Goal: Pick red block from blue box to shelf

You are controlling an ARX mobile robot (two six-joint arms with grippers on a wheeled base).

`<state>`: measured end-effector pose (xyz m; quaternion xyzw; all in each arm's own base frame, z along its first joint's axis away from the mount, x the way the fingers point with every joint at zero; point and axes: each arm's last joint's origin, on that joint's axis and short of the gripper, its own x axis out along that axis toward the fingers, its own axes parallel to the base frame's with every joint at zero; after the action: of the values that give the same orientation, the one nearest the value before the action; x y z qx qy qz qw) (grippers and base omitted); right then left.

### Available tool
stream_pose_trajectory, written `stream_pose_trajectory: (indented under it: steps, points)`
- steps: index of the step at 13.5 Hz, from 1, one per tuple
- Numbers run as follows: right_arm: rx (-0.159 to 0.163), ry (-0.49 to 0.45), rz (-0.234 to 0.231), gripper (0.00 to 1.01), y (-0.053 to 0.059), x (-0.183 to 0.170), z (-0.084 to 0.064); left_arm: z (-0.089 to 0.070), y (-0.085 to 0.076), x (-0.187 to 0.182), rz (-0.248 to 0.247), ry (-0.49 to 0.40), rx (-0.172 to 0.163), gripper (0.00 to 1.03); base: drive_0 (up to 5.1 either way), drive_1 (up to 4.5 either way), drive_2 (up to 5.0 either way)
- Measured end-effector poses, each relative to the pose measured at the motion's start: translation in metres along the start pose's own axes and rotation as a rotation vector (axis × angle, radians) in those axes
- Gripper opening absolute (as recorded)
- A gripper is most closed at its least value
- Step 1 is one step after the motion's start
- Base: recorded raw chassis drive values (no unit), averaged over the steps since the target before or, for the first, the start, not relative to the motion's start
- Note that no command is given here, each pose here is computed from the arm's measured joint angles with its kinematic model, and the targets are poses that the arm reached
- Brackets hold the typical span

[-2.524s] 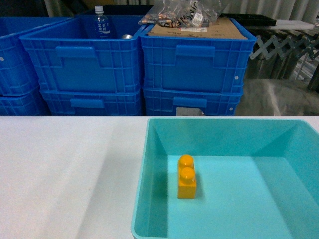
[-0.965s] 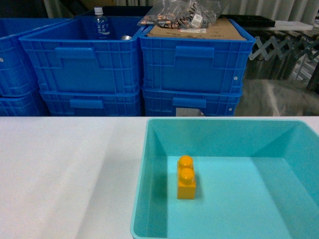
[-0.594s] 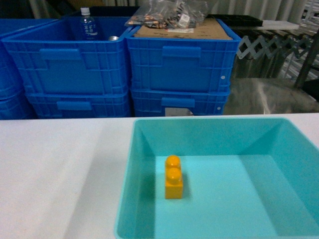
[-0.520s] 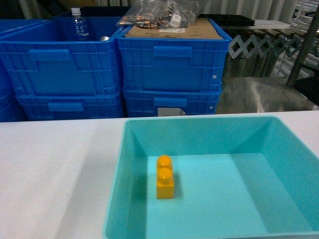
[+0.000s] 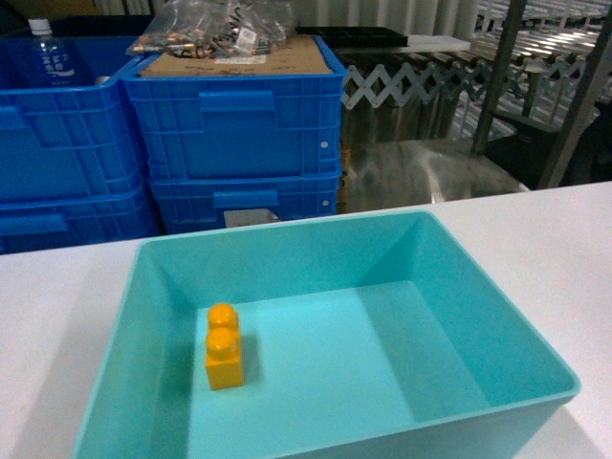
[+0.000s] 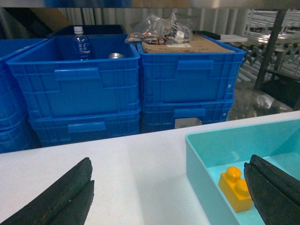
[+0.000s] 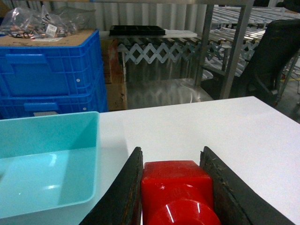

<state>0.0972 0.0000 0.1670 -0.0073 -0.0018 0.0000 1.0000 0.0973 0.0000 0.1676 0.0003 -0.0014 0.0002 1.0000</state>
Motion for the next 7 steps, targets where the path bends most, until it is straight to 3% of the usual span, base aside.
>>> stream_pose_trajectory:
  steps: [7]
  points:
    - [0.0, 0.0, 0.0, 0.29, 0.0, 0.0, 0.0, 0.0, 0.0, 0.0, 0.0, 0.0, 0.0, 0.98, -1.6, -1.55, -1.6]
